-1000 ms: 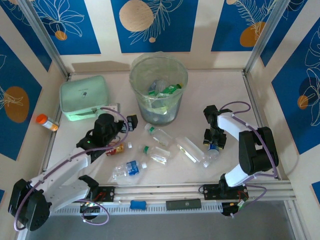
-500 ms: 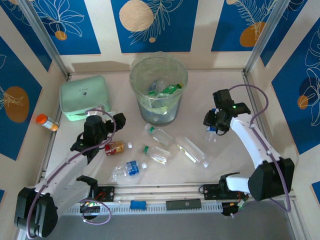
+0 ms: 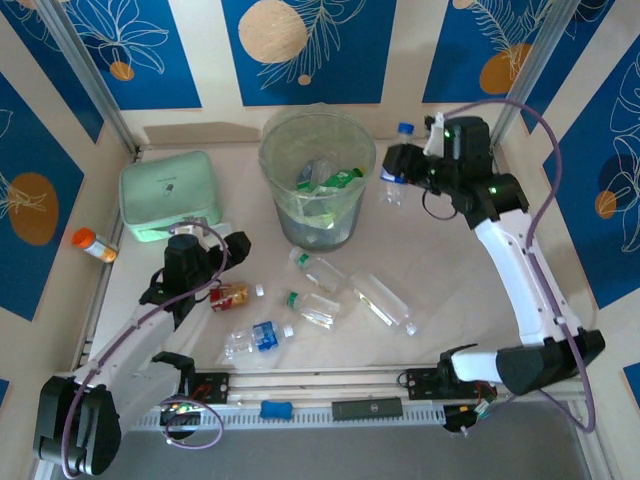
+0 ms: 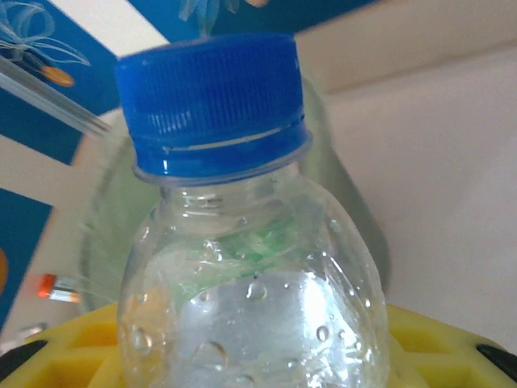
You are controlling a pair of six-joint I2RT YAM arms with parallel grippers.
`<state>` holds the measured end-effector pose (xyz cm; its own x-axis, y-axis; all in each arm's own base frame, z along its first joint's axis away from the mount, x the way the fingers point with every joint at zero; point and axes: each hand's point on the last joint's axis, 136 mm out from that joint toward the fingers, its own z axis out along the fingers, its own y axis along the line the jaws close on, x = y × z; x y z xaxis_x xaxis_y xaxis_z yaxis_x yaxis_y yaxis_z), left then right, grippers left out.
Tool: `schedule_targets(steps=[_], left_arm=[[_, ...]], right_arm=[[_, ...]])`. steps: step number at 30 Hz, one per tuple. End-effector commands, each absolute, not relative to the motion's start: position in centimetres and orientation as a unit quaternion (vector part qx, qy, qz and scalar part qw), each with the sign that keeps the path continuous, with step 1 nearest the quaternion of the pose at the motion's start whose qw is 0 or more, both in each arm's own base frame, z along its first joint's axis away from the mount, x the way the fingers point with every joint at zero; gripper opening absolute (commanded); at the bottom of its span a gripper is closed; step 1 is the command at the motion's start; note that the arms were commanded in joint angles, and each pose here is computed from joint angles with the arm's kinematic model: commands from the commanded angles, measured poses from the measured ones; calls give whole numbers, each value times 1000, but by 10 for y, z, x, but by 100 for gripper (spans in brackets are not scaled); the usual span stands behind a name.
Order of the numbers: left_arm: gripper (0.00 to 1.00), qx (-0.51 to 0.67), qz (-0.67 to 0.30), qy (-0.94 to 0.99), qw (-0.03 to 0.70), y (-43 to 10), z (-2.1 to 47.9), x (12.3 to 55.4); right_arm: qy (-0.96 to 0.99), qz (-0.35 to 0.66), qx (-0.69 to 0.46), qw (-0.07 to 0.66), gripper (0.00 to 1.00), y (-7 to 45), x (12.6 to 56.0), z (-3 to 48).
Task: Put the plastic bottles in the bin
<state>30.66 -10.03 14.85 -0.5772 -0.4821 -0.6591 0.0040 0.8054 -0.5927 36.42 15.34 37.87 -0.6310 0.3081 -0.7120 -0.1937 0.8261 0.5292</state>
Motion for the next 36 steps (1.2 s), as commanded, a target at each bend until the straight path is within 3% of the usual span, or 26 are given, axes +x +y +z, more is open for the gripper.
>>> schedule_targets(steps=[1,8,18,24,30,33,36], left_arm=[[100,-123,-305,847,417,-110,146,301],[100,-93,-335,855,386,-126,141,290],[100,-60,-308,870,380,-121,146,276],[100,-64,-291,870,393,-114,149,274],[100,-67,-278,870,402,-109,153,273],[100,-72,-270,870,407,-105,155,273],[100,-81,-261,869,413,-100,156,272]], right_arm=[[832,319,-7,453,42,188,384,406],[831,309,-76,457,42,258,424,412],[874,210,-169,404,43,340,444,340],[888,171,-198,379,45,363,442,305],[895,170,-194,363,54,363,438,294],[892,174,-192,371,69,363,438,302],[884,179,-188,389,77,361,438,319]])
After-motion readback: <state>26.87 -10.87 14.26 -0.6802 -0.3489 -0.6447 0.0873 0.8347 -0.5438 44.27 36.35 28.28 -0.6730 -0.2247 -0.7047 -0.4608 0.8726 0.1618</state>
